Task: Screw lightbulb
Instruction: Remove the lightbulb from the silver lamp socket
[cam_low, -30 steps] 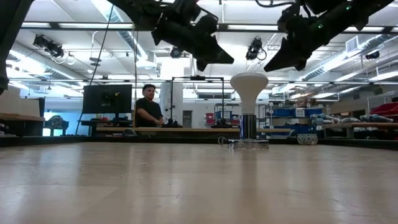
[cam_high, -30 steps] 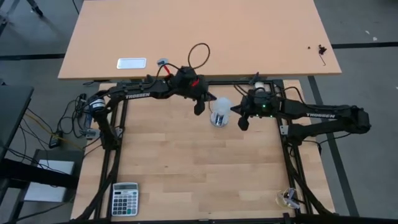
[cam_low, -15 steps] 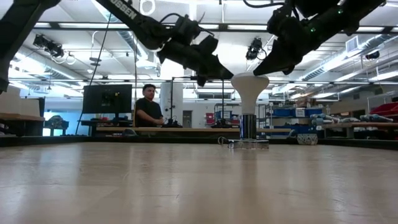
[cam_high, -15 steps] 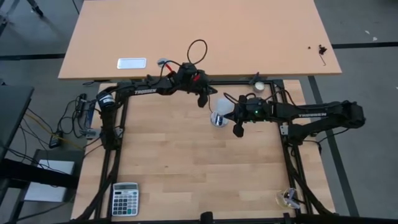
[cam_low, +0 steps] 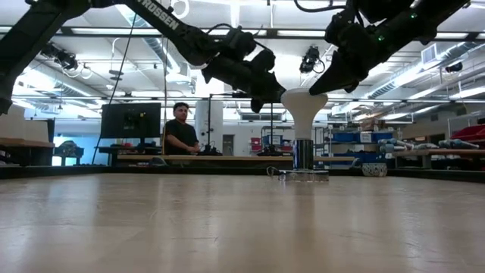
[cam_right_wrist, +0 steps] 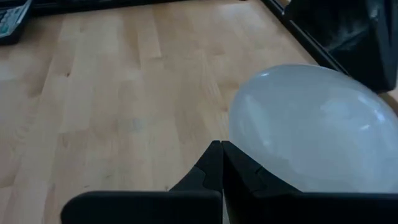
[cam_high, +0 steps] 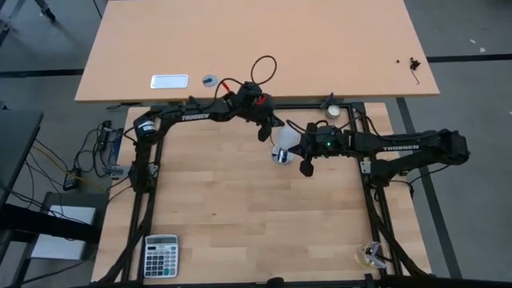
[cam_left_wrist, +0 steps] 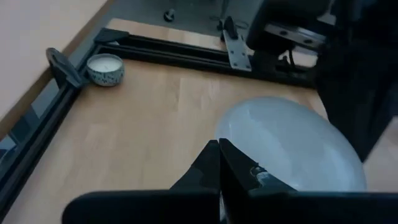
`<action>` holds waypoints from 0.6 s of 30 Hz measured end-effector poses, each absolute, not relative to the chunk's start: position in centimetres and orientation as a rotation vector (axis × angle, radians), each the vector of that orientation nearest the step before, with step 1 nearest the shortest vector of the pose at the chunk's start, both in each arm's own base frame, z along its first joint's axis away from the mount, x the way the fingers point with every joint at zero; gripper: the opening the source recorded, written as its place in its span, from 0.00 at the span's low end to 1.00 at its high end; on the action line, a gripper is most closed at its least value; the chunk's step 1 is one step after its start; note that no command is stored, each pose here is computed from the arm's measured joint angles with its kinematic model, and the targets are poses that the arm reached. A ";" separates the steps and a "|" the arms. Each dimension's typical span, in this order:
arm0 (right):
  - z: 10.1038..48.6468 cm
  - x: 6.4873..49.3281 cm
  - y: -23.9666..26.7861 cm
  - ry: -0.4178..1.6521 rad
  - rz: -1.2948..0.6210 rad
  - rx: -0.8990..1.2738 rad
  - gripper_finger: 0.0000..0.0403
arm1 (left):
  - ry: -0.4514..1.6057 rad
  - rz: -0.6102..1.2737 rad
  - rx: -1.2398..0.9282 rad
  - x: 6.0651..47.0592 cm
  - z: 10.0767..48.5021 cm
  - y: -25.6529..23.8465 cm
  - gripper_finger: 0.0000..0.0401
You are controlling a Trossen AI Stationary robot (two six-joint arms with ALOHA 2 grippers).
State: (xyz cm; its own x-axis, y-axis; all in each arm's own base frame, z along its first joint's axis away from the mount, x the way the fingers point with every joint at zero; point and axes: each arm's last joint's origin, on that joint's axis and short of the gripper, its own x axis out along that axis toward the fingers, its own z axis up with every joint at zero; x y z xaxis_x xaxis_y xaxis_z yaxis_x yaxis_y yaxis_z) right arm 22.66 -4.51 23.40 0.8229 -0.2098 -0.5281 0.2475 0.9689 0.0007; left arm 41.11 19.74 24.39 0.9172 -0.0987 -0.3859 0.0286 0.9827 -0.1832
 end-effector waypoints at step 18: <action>24.1 20.5 -5.6 0.599 -0.340 0.067 0.02 | 0.513 -0.101 -0.186 40.3 24.6 18.7 0.00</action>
State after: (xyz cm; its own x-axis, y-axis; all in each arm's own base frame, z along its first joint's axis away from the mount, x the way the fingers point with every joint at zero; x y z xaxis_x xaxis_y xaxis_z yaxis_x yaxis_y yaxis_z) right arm 20.51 -5.57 24.07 0.7720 -0.2945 -0.5633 0.3331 0.9422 -0.0360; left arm 40.26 18.66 24.64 0.8667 -0.1428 -0.4779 0.0496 0.9780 -0.2024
